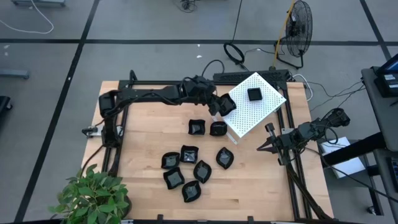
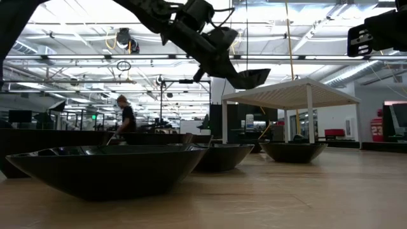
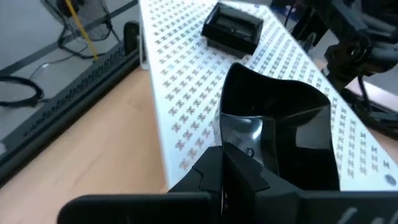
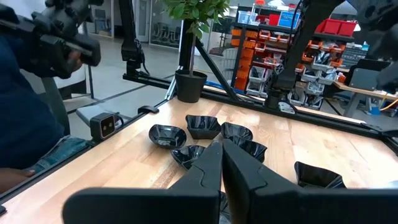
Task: Pick & Place Mini shaped plates
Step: Put the black distorted square plate on the shelf
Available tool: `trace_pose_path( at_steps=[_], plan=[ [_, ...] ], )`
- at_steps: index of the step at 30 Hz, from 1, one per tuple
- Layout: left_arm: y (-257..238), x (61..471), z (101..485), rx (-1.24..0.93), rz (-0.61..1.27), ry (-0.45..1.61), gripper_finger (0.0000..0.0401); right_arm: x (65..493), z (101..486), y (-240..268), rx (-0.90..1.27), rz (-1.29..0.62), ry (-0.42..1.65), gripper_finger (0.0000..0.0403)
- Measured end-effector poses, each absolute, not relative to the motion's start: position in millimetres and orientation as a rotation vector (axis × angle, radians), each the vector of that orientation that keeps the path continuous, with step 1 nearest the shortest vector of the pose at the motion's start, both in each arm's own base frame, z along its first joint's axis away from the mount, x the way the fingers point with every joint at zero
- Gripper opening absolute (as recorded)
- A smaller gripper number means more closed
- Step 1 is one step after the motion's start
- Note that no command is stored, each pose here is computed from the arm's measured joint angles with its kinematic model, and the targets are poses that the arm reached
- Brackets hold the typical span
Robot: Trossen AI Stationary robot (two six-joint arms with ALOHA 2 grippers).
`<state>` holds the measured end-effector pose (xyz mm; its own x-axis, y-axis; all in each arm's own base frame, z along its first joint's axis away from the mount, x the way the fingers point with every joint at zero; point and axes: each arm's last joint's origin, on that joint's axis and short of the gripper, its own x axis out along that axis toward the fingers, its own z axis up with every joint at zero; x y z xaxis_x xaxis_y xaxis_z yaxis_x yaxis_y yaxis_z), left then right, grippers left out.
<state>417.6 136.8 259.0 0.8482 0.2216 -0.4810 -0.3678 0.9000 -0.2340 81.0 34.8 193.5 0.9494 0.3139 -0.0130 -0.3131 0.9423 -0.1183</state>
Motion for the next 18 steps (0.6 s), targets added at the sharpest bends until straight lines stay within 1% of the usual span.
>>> trace_pose_path(
  at_steps=[7, 14, 18],
  plan=[
    [136.9, 419.3, 256.8, -0.321, 0.300, 0.461, 0.0005, 81.0, 193.5, 34.9, -0.120, 0.320, -0.006, 0.0000],
    [136.7, 421.3, 260.7, -0.295, 0.291, 0.421, 0.0045, 81.0, 193.5, 34.9, -0.120, 0.320, -0.006, 0.0000],
    [136.7, 421.4, 260.8, -0.300, 0.291, 0.419, 0.0061, 81.0, 193.5, 34.9, -0.120, 0.320, -0.006, 0.0000]
  ],
)
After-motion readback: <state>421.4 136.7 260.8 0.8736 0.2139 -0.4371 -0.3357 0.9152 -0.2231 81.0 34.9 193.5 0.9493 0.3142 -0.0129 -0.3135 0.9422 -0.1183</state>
